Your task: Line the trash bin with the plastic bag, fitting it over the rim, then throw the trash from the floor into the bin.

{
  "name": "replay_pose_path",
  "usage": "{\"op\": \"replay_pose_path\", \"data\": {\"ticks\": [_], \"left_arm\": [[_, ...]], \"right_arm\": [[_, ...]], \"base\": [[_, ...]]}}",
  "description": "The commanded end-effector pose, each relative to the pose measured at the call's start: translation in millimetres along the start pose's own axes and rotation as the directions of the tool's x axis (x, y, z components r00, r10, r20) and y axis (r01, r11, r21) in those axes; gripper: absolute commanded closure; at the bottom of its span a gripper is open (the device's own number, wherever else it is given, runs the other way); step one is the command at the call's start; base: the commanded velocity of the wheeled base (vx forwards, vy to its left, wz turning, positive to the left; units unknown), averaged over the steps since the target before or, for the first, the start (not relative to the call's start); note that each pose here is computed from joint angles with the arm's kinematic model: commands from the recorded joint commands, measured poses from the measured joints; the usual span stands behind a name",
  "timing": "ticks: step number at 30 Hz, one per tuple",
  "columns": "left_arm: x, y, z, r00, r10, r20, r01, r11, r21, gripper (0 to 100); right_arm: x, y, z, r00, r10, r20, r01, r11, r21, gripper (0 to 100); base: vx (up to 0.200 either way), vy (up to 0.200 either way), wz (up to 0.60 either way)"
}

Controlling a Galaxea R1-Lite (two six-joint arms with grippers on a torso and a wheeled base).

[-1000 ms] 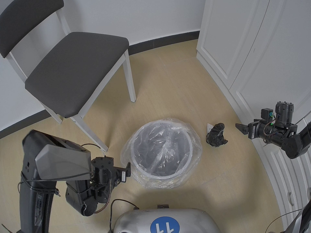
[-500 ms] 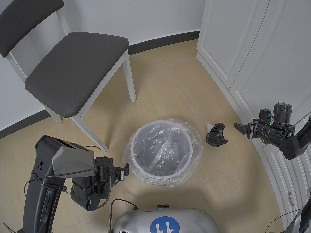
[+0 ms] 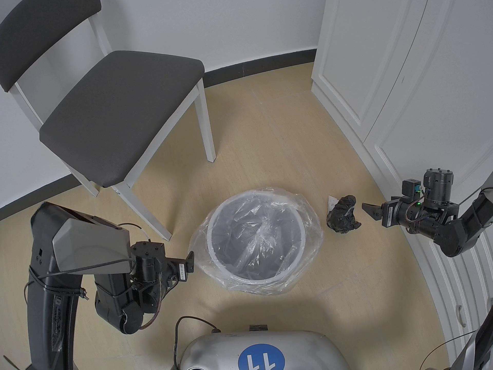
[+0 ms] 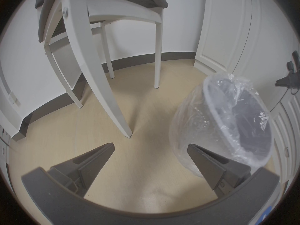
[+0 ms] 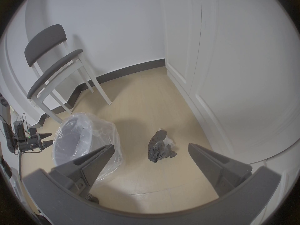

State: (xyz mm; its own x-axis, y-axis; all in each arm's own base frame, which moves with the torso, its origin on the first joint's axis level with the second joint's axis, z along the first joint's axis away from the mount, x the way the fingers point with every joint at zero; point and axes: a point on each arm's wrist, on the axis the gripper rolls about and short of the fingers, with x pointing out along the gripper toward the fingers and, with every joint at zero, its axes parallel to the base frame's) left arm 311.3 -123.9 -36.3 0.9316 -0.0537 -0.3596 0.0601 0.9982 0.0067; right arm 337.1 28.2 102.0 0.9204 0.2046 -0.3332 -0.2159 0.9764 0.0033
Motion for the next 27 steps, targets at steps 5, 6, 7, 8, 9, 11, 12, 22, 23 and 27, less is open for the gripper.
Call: {"op": "replay_pose_path", "data": {"ticks": [5, 6, 7, 8, 9, 11, 12, 22, 23, 27], "left_arm": [[-18, -5, 15, 0.999, -0.029, 0.026, 0.029, 1.000, -0.004, 0], [-14, -7, 8, 0.999, -0.035, 0.010, 0.035, 0.999, 0.000, 0], [-9, -10, 1, 0.999, -0.041, -0.005, 0.041, 0.999, 0.001, 0], [0, -14, -8, 0.999, -0.043, -0.015, 0.043, 0.999, -0.003, 0], [7, -17, -13, 0.999, -0.046, -0.014, 0.046, 0.999, -0.001, 0], [18, -19, -19, 0.999, -0.045, -0.012, 0.045, 0.999, 0.009, 0], [30, -22, -25, 0.999, -0.044, -0.008, 0.044, 0.998, 0.036, 0], [108, -12, -2, 0.999, 0.015, -0.046, -0.008, 0.989, 0.148, 0], [115, -12, 3, 0.998, 0.023, -0.053, -0.015, 0.989, 0.151, 0], [130, -14, 13, 0.997, 0.035, -0.067, -0.024, 0.988, 0.156, 0]], "right_arm": [[13, 10, -14, 0.999, 0.023, -0.048, -0.023, 1.000, -0.001, 0], [13, 10, -15, 0.999, 0.018, -0.050, -0.018, 1.000, -0.001, 0], [13, 9, -15, 0.999, 0.014, -0.050, -0.014, 1.000, -0.003, 0], [13, 9, -15, 0.999, 0.011, -0.052, -0.011, 1.000, -0.003, 0], [13, 9, -14, 0.999, 0.012, -0.049, -0.012, 1.000, -0.003, 0], [13, 9, -14, 0.999, 0.010, -0.049, -0.011, 1.000, -0.001, 0], [13, 9, -14, 0.999, 0.009, -0.047, -0.009, 1.000, -0.001, 0], [11, 6, -11, 1.000, 0.001, -0.026, -0.001, 1.000, -0.001, 0], [11, 6, -11, 1.000, -0.001, -0.024, 0.000, 1.000, -0.002, 0], [11, 6, -11, 1.000, 0.000, -0.026, 0.000, 1.000, -0.002, 0]], "base": [[0.000, 0.000, 0.00], [0.000, 0.000, 0.00], [0.000, 0.000, 0.00], [0.000, 0.000, 0.00], [0.000, 0.000, 0.00], [0.000, 0.000, 0.00], [0.000, 0.000, 0.00], [0.000, 0.000, 0.00], [0.000, 0.000, 0.00], [0.000, 0.000, 0.00]]}}
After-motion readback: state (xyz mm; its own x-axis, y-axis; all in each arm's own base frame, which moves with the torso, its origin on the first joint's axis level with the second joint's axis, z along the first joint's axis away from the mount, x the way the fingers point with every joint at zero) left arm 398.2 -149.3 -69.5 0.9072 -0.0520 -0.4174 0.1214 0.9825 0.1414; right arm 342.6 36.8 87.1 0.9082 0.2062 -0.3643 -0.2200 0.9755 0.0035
